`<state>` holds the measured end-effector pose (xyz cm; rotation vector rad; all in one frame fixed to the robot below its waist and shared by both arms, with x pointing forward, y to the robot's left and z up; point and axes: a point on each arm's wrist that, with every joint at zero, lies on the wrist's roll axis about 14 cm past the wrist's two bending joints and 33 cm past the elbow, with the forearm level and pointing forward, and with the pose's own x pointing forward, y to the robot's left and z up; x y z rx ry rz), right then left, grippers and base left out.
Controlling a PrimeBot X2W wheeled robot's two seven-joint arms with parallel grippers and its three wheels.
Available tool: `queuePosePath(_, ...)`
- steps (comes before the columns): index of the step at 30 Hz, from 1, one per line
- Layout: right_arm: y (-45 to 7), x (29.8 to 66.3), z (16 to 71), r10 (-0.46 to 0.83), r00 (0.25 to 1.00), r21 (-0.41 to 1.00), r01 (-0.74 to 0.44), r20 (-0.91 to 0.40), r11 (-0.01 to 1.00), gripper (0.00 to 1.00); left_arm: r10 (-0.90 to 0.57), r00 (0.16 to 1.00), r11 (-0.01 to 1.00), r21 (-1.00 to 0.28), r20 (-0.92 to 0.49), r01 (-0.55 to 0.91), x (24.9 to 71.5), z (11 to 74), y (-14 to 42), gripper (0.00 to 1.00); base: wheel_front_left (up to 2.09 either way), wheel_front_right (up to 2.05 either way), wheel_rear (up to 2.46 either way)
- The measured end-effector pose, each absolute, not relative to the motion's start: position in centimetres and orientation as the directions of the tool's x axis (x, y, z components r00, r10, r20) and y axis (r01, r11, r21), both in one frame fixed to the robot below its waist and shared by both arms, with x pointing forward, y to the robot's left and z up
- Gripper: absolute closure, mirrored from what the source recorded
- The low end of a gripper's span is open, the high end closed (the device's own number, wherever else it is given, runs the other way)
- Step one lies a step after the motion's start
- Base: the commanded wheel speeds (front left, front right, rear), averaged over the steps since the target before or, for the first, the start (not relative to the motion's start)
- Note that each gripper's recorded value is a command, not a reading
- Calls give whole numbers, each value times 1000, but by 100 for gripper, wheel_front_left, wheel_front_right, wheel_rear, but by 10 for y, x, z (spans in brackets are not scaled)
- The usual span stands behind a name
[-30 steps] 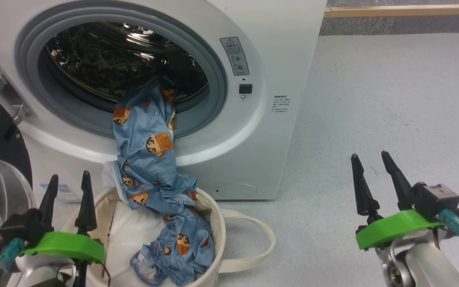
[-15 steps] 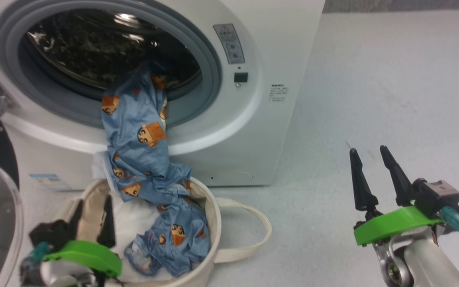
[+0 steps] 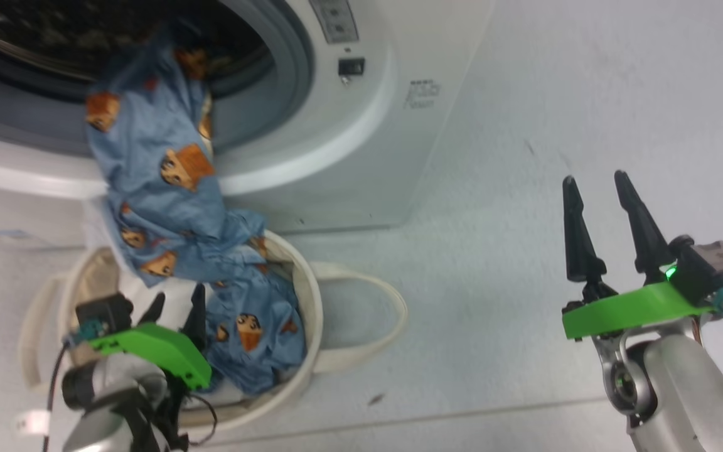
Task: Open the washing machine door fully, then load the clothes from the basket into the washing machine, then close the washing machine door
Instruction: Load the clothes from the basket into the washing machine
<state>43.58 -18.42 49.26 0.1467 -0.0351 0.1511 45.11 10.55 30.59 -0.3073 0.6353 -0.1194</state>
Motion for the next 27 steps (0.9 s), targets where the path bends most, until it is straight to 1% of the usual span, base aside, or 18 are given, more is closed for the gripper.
queuePosePath(8,-200,458,472,104,995,122,-105,12,987,0,-230,728,944,-329,-646,6,471,261,93,0,0,0,0)
queuePosePath(15,-218,466,442,59,997,86,-54,-50,995,0,-254,693,946,-323,-675,32,491,229,86,0,0,0,0)
queuePosePath(20,-220,470,425,54,995,77,-48,-83,996,0,-250,686,950,-311,-684,36,504,213,88,0,0,0,0)
queuePosePath(27,-222,471,414,52,993,67,-45,-107,997,0,-244,710,950,-309,-661,40,522,211,89,0,0,0,0)
